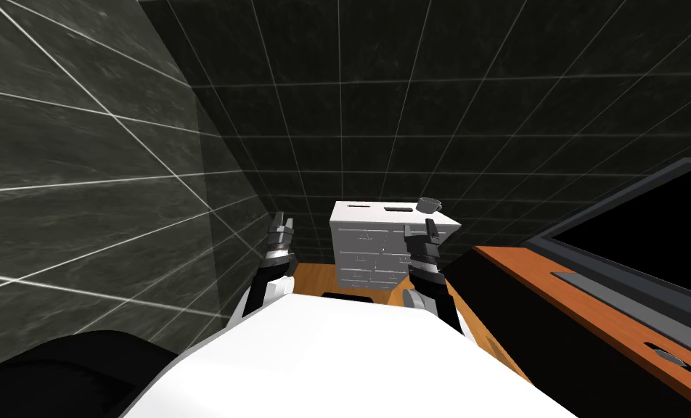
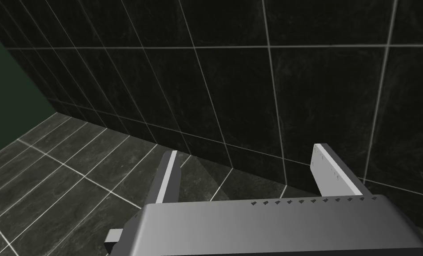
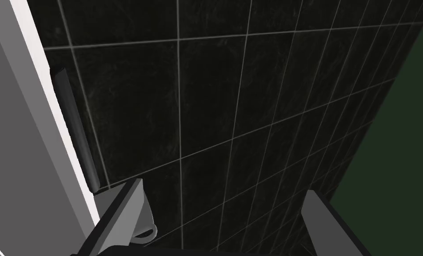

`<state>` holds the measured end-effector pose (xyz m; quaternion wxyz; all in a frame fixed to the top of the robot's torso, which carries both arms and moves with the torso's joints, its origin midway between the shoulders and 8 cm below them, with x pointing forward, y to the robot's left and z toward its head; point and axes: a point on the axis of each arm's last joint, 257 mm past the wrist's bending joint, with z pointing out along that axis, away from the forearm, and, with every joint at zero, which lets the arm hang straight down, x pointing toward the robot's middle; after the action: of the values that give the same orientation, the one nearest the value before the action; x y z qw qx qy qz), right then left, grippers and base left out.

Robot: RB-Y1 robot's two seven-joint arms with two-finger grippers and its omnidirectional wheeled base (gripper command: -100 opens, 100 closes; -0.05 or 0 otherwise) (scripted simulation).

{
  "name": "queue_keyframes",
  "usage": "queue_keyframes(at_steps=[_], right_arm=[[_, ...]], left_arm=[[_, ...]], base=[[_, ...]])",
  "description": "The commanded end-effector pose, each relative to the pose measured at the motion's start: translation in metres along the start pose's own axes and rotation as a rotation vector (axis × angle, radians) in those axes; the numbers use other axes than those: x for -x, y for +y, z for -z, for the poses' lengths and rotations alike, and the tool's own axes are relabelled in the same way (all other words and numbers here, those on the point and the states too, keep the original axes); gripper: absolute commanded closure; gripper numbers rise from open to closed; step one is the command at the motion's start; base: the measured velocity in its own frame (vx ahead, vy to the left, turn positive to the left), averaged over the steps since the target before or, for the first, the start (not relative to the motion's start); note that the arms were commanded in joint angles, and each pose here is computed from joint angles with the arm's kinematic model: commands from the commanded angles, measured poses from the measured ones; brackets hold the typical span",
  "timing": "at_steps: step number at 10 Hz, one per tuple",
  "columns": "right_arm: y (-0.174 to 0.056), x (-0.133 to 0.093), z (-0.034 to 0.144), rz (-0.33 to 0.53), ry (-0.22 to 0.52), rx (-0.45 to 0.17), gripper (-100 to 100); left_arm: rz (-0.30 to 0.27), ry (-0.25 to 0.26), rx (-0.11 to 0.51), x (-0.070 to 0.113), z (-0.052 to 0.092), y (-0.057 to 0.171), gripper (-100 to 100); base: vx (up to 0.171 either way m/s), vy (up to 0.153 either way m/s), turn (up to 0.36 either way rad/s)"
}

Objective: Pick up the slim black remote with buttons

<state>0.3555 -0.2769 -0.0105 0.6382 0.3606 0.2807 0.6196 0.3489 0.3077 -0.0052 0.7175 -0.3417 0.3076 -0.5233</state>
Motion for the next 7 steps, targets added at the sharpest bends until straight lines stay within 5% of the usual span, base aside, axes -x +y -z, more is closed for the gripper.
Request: queue_keyframes(at_steps=[1,7], right_arm=[[0.000,-0.007,0.000,0.010,0.037,0.003,-100],[-0.007,-0.044,0.006,0.049,0.213,0.016,-100]], left_arm=[[0.000,0.000,0.000,0.000,0.000,0.000,0],[0.000,0.000,0.000,0.000,0.000,0.000,0]], base=[[-0.054,-0.025,0.055],[-0.126,-0.055,0.105]])
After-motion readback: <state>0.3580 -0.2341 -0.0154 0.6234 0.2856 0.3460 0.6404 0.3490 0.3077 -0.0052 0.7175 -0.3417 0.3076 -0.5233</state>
